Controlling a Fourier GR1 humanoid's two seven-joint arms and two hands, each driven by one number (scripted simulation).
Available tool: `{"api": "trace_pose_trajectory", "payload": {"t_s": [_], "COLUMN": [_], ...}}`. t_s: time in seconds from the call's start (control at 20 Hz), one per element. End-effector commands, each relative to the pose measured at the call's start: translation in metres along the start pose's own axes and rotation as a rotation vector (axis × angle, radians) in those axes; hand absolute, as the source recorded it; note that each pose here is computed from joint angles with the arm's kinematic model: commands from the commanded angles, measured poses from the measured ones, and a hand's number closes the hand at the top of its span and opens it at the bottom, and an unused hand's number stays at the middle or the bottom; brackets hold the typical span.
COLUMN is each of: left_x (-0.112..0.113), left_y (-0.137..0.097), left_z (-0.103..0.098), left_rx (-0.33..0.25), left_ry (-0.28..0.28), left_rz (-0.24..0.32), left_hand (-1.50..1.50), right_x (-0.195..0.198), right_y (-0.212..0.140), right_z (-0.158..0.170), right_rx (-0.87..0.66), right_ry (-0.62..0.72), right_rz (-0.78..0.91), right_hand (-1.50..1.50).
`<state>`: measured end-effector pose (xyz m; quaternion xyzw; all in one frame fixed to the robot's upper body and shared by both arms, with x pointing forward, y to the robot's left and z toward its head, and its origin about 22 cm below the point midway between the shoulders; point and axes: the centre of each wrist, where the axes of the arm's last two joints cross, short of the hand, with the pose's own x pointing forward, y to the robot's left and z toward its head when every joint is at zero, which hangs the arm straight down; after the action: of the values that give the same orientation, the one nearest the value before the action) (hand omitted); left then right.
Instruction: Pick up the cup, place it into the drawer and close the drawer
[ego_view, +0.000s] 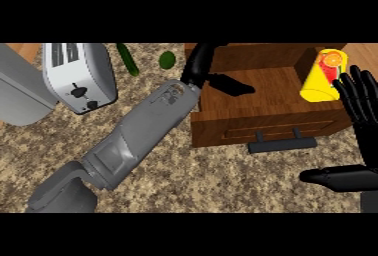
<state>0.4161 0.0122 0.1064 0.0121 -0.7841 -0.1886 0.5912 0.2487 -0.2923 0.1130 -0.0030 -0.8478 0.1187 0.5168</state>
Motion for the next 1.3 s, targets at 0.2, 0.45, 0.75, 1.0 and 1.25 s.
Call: {"api": "trace_pose_trajectory", "payload": {"t_s": [0.2,0.45,0.75,1.0,1.25], "left_x": [0.022,0.039,0.055,0.024,0.023], "left_y": [-0.008,-0.007,0.005,0.051,0.100], "left_z": [-0.002,-0.008,-0.008,0.000,0.014], "left_rx": [0.051,0.053,0.094,0.140,0.161], "left_ry": [-0.131,-0.151,-0.146,-0.104,-0.120], "left_rz": [0.098,0.180,0.230,0.246,0.274], "left_hand": [-1.50,-1.50,-1.50,-1.50,-1.50], "right_x": [0.000,0.023,0.038,0.048,0.026], "right_y": [-0.007,-0.006,-0.020,-0.003,0.017], "right_z": [0.001,0.007,0.022,0.024,0.019], "right_rx": [0.098,0.161,0.293,0.280,0.259], "right_ry": [-0.030,-0.018,0.055,0.076,0.148], "right_rz": [-0.189,-0.106,0.104,0.261,0.329], "right_hand": [-1.50,1.50,1.50,1.50,1.50]}}
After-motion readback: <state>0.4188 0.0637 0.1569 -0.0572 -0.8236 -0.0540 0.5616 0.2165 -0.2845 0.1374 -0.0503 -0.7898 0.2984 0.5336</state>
